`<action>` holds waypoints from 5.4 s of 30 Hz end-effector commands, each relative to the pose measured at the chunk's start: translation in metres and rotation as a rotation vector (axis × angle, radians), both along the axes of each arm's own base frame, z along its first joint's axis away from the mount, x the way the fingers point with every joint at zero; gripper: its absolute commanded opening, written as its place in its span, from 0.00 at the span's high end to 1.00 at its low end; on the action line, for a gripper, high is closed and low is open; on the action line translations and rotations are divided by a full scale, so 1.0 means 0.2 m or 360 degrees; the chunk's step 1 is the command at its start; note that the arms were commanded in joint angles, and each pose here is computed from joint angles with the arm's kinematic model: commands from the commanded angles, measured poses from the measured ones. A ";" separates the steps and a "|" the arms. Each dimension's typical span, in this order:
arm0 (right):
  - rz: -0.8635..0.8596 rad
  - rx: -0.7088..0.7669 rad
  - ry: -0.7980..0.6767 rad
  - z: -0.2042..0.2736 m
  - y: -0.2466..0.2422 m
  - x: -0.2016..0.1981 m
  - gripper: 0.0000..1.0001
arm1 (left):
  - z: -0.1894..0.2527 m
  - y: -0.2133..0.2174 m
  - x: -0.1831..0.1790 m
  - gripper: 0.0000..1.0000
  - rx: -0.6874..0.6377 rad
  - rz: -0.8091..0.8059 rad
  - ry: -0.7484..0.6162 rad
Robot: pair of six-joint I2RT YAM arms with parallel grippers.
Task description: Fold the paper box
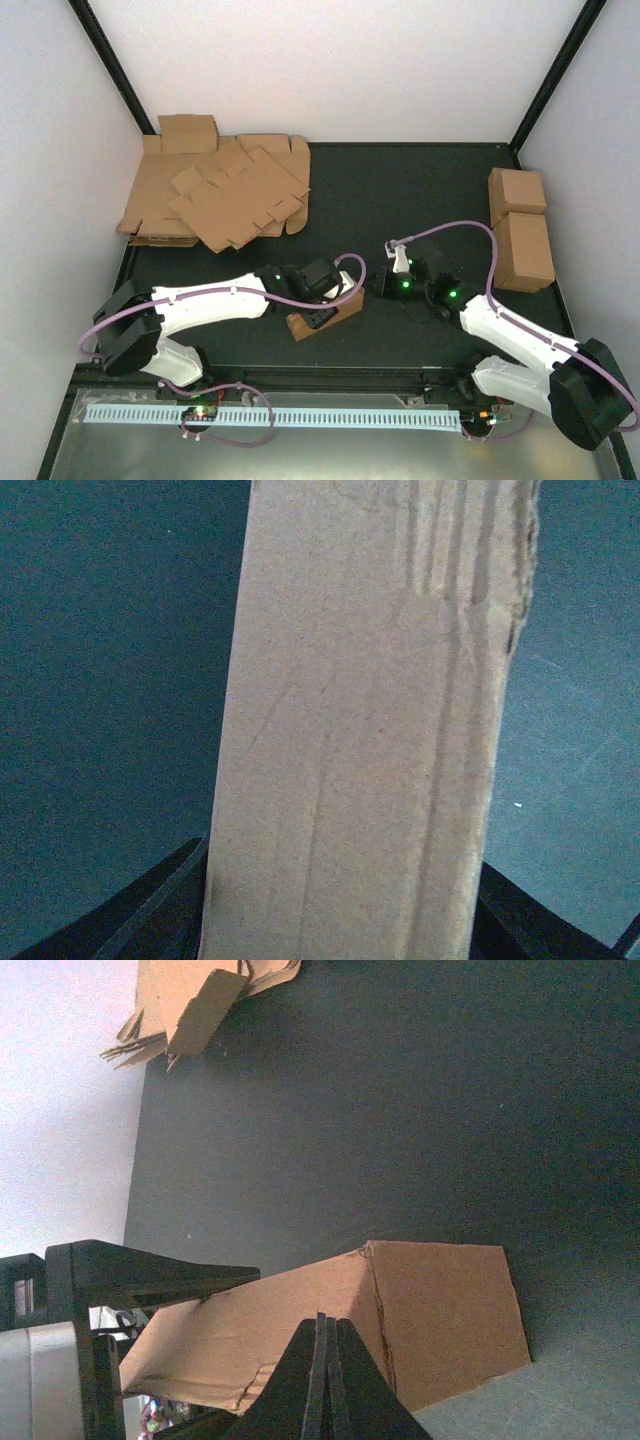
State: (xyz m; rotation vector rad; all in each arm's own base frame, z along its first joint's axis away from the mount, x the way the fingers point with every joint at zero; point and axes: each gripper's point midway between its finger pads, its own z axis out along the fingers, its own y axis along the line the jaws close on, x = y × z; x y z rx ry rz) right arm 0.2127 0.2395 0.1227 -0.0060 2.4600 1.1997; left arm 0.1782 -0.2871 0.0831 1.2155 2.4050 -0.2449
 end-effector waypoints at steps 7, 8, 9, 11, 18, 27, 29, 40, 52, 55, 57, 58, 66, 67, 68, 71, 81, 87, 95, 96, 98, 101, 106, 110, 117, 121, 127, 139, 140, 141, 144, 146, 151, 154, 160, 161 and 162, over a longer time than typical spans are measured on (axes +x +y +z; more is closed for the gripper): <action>0.0029 0.0043 -0.0202 0.21 0.03 0.06 0.98 | -0.01 0.00 -0.01 0.43 0.0017 -0.0018 0.0002; 0.0032 0.0052 -0.0197 0.21 0.04 0.06 0.98 | -0.01 0.00 -0.01 0.43 0.0015 -0.0018 0.0002; 0.0037 0.0055 -0.0182 0.19 0.04 0.05 0.98 | -0.01 0.00 -0.01 0.43 0.0012 -0.0020 0.0001; 0.0044 0.0054 -0.0136 0.13 0.05 0.04 0.98 | -0.01 0.00 -0.01 0.43 0.0013 -0.0020 0.0001; 0.0030 0.0046 0.0012 -0.11 0.02 -0.03 0.98 | -0.01 0.00 -0.01 0.43 0.0008 -0.0020 0.0005; 0.0029 -0.0014 -0.0112 0.03 0.00 0.01 0.98 | 0.00 0.00 -0.01 0.44 0.0013 -0.0021 0.0005; 0.0024 -0.0045 -0.0175 0.07 -0.01 0.03 0.98 | 0.00 0.00 -0.01 0.44 0.0011 -0.0021 0.0004; 0.0222 -0.0266 -0.0701 0.14 -0.06 0.05 0.77 | -0.01 -0.01 -0.01 0.44 0.0010 -0.0029 0.0014; 0.0368 -0.0094 -0.0475 -0.01 0.06 -0.06 0.98 | -0.01 -0.02 -0.01 0.44 0.0019 -0.0028 0.0013; 0.0391 -0.0079 -0.0412 -0.05 0.08 -0.09 0.98 | -0.01 -0.02 -0.01 0.44 0.0024 -0.0028 0.0013; 0.0390 -0.0071 -0.0371 -0.07 0.09 -0.11 0.98 | -0.01 -0.02 -0.01 0.44 0.0024 -0.0023 0.0012; 0.0384 -0.0070 -0.0365 -0.08 0.09 -0.12 0.98 | -0.01 -0.02 -0.01 0.44 0.0024 -0.0024 0.0012; 0.0220 -0.0072 -0.0423 0.02 0.05 -0.06 0.98 | -0.01 -0.01 -0.01 0.44 0.0029 -0.0026 0.0014; 0.0187 -0.0092 -0.0447 0.05 0.03 -0.04 0.97 | -0.01 -0.01 -0.01 0.44 0.0028 -0.0027 0.0012; 0.0154 -0.0111 -0.0483 0.07 0.02 -0.03 0.96 | -0.01 -0.01 -0.01 0.44 0.0028 -0.0027 0.0011; 0.0097 -0.0183 -0.0562 0.13 -0.03 0.01 0.95 | -0.01 -0.01 -0.01 0.44 0.0027 -0.0028 0.0011; 0.0157 -0.0258 -0.0387 -0.05 -0.01 -0.02 0.87 | -0.02 -0.01 -0.01 0.45 0.0031 -0.0026 0.0014; 0.0181 -0.0174 -0.0340 -0.04 0.01 -0.06 0.85 | -0.02 -0.02 -0.01 0.45 0.0028 -0.0029 0.0014; 0.0192 -0.0045 -0.0191 -0.03 0.06 -0.10 0.84 | -0.02 -0.02 -0.01 0.45 0.0028 -0.0027 0.0019; 0.0183 -0.0026 -0.0174 -0.03 0.06 -0.10 0.84 | -0.01 -0.02 -0.02 0.45 0.0028 -0.0026 0.0020; 0.0161 -0.0015 -0.0164 -0.02 0.06 -0.10 0.82 | -0.02 -0.02 -0.01 0.45 0.0029 -0.0024 0.0020; 0.0128 -0.0019 -0.0170 0.00 0.05 -0.09 0.80 | -0.01 -0.02 -0.01 0.45 0.0029 -0.0028 0.0018; 0.0094 0.0030 -0.0106 0.03 0.05 -0.10 0.84 | -0.02 -0.02 -0.01 0.45 0.0032 -0.0028 0.0021; 0.0046 0.0060 -0.0064 0.04 0.05 -0.09 0.80 | -0.02 -0.02 -0.02 0.46 0.0032 -0.0028 0.0020; 0.0032 0.0105 -0.0036 0.06 0.06 -0.09 0.72 | -0.02 -0.02 -0.02 0.46 0.0030 -0.0032 0.0021; 0.0054 0.0068 -0.0013 0.03 0.07 -0.09 0.74 | -0.02 -0.02 -0.02 0.46 0.0029 -0.0033 0.0022; 0.0039 0.0047 -0.0033 0.03 0.07 -0.07 0.73 | -0.01 -0.02 -0.02 0.46 0.0027 -0.0033 0.0020; 0.0166 -0.0169 -0.0667 0.14 -0.05 -0.05 0.68 | -0.01 -0.02 -0.01 0.46 0.0039 -0.0047 -0.0001; 0.0156 -0.0163 -0.0695 0.14 -0.06 -0.05 0.68 | -0.01 -0.02 -0.01 0.46 0.0044 -0.0049 -0.0003; 0.0153 -0.0152 -0.0703 0.16 -0.05 -0.05 0.67 | 0.00 -0.02 -0.01 0.46 0.0048 -0.0048 -0.0005; 0.0163 -0.0121 -0.0647 0.15 -0.03 -0.05 0.73 | 0.00 -0.02 -0.01 0.46 0.0044 -0.0051 -0.0005; 0.0185 -0.0090 -0.0633 0.14 0.00 -0.05 0.74 | 0.00 -0.02 -0.01 0.46 0.0041 -0.0050 -0.0005; 0.0169 -0.0095 -0.0634 0.10 0.01 -0.02 0.73 | -0.01 -0.02 -0.01 0.46 0.0046 -0.0050 0.0000; 0.0189 -0.0087 -0.0602 0.08 0.03 -0.02 0.74 | 0.00 -0.02 -0.01 0.46 0.0042 -0.0050 -0.0001; 0.0190 -0.0108 -0.0598 0.07 0.03 -0.01 0.76 | -0.01 -0.03 -0.01 0.46 0.0043 -0.0051 0.0005; 0.0189 -0.0114 -0.0594 0.07 0.03 -0.01 0.77 | -0.01 -0.03 -0.01 0.46 0.0044 -0.0051 0.0006; 0.0192 -0.0116 -0.0592 0.06 0.03 -0.01 0.78 | -0.01 -0.03 -0.01 0.47 0.0043 -0.0051 0.0006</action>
